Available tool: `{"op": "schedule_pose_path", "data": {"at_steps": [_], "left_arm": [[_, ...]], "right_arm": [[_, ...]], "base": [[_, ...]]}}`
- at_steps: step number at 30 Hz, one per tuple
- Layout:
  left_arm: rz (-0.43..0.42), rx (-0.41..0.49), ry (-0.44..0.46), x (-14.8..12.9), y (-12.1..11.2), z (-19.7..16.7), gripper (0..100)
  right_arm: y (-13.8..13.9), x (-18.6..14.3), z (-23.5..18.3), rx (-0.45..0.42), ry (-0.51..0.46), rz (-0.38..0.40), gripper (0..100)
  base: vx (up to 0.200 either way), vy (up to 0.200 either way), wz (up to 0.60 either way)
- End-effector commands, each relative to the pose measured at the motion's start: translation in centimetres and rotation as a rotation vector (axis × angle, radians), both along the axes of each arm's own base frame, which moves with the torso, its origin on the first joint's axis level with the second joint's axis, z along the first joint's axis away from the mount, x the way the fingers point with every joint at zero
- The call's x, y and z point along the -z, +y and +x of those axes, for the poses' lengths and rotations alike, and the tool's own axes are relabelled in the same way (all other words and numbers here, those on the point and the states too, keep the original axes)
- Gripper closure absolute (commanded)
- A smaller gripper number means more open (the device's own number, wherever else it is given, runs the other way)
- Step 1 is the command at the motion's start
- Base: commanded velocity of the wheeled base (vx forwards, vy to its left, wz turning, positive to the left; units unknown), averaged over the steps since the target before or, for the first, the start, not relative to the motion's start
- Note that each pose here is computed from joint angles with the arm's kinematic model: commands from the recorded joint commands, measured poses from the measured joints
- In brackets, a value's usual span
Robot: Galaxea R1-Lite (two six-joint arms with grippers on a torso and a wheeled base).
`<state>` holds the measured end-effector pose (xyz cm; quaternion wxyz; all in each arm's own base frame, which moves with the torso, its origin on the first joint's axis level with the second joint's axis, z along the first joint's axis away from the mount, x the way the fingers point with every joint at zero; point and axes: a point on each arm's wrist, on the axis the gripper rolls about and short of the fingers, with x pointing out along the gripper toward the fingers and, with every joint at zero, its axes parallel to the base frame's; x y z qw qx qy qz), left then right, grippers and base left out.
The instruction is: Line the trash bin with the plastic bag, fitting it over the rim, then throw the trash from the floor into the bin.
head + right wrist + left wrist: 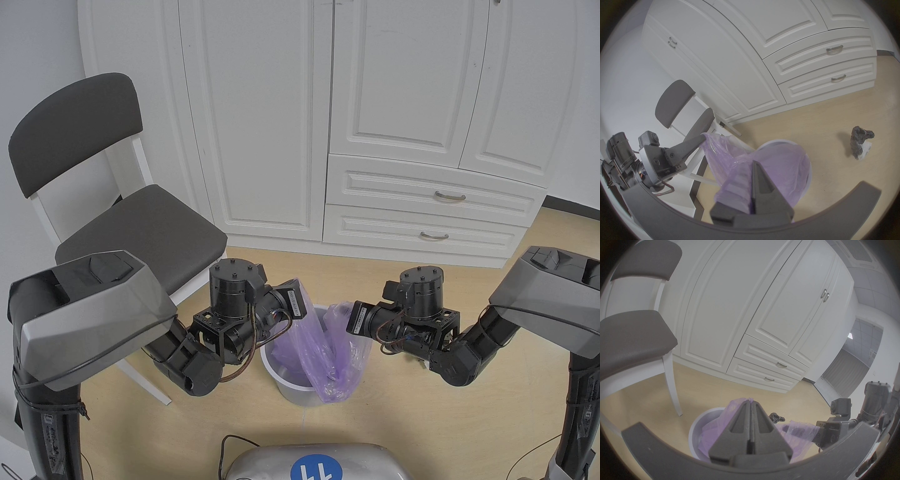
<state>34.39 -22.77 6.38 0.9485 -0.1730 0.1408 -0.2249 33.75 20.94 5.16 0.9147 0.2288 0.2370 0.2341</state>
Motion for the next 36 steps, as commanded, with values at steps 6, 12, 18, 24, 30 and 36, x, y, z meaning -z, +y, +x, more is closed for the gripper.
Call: {"op": "schedule_pose_path", "data": {"at_steps": [6,12,18,24,30,36], "left_arm": [[-0.076,-0.070,0.068,0.3,-1.9,2.4,100],[-0.118,-0.090,0.117,0.4,-2.9,3.5,100],[-0.117,-0.100,0.120,0.9,-2.7,4.0,100],[-0.101,-0.119,0.151,2.6,-2.2,4.5,100],[-0.099,-0.139,0.191,4.2,-1.8,4.7,100],[-0.093,-0.137,0.199,4.6,-1.9,4.7,100]], "right_arm": [[-0.1,-0.2,0.7,-0.005,0.055,0.008,100],[-0.4,-0.4,1.3,0.026,0.066,0.062,100],[0.1,0.2,2.1,0.047,0.083,0.102,100],[0.2,0.4,2.3,0.057,0.101,0.124,100],[0.7,1.4,2.5,0.051,0.115,0.116,100],[0.6,1.7,2.7,0.056,0.119,0.114,100]], "base": [[0.000,0.000,0.00],[0.000,0.000,0.00],[0.000,0.000,0.00],[0.000,0.000,0.00],[0.000,0.000,0.00],[0.000,0.000,0.00]]}}
